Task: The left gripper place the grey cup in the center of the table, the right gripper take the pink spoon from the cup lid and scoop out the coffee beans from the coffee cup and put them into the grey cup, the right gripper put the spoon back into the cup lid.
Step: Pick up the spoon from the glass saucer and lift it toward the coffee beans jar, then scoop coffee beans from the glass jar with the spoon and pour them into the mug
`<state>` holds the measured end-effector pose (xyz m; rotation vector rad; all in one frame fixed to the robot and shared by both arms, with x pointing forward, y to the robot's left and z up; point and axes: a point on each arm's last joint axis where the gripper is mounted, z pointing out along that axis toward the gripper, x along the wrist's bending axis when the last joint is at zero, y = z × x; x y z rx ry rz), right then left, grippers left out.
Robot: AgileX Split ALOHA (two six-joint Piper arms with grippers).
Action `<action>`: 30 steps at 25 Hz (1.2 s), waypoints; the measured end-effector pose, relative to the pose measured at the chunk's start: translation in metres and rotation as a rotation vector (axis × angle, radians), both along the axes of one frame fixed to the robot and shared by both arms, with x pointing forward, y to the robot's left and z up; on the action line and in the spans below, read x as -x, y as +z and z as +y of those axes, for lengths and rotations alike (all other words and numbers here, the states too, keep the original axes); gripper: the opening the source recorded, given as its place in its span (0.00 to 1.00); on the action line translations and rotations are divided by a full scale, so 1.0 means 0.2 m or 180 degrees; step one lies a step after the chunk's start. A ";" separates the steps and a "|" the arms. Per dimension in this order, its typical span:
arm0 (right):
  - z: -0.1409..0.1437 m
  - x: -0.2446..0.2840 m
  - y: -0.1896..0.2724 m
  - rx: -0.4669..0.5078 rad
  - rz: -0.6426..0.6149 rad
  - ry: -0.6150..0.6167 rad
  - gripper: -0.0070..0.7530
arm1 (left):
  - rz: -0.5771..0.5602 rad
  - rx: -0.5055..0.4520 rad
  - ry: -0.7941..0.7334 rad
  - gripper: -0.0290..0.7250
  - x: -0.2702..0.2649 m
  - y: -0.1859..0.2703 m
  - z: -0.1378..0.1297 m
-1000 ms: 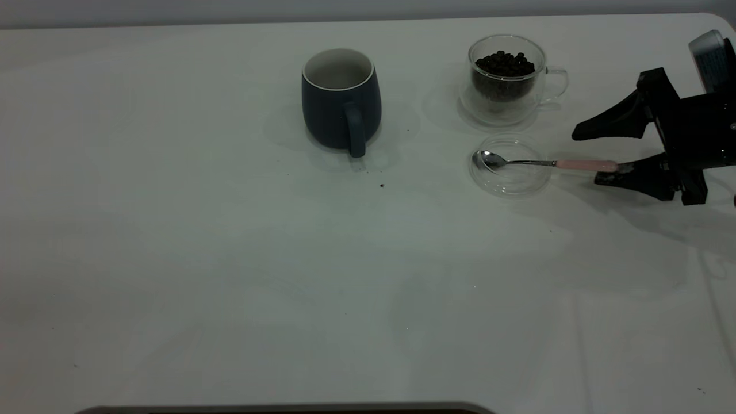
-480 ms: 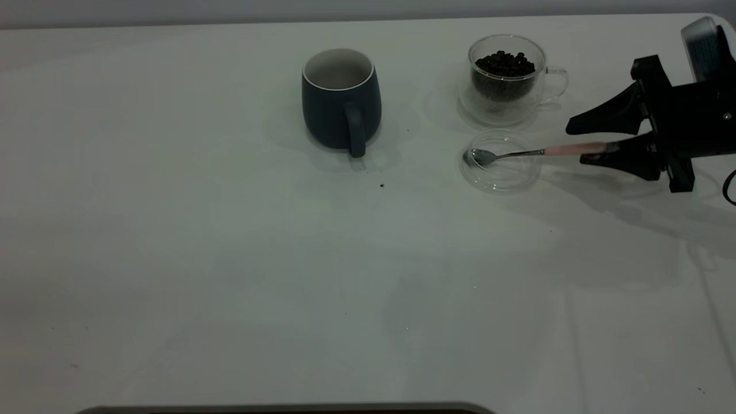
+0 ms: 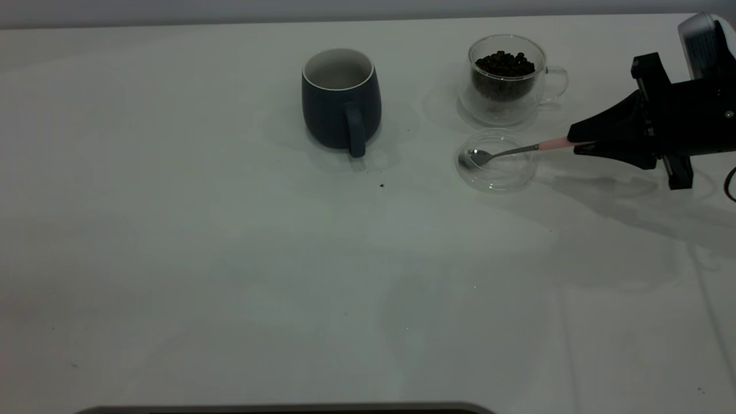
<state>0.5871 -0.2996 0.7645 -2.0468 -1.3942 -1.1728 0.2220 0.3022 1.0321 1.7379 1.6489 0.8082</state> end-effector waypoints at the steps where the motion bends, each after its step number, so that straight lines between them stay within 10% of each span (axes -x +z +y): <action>1: 0.00 0.00 0.02 0.0045 -0.0035 0.0049 0.15 | 0.0000 0.0000 0.0000 0.79 0.00 0.00 0.00; 16: -0.10 -0.14 0.60 0.0890 -0.0955 0.0216 0.15 | 0.0000 -0.0002 -0.0002 0.79 0.00 0.00 0.00; 30: -0.03 -0.41 0.54 0.1232 -0.1010 0.0544 0.15 | 0.0000 -0.0005 -0.0004 0.79 0.00 0.00 0.00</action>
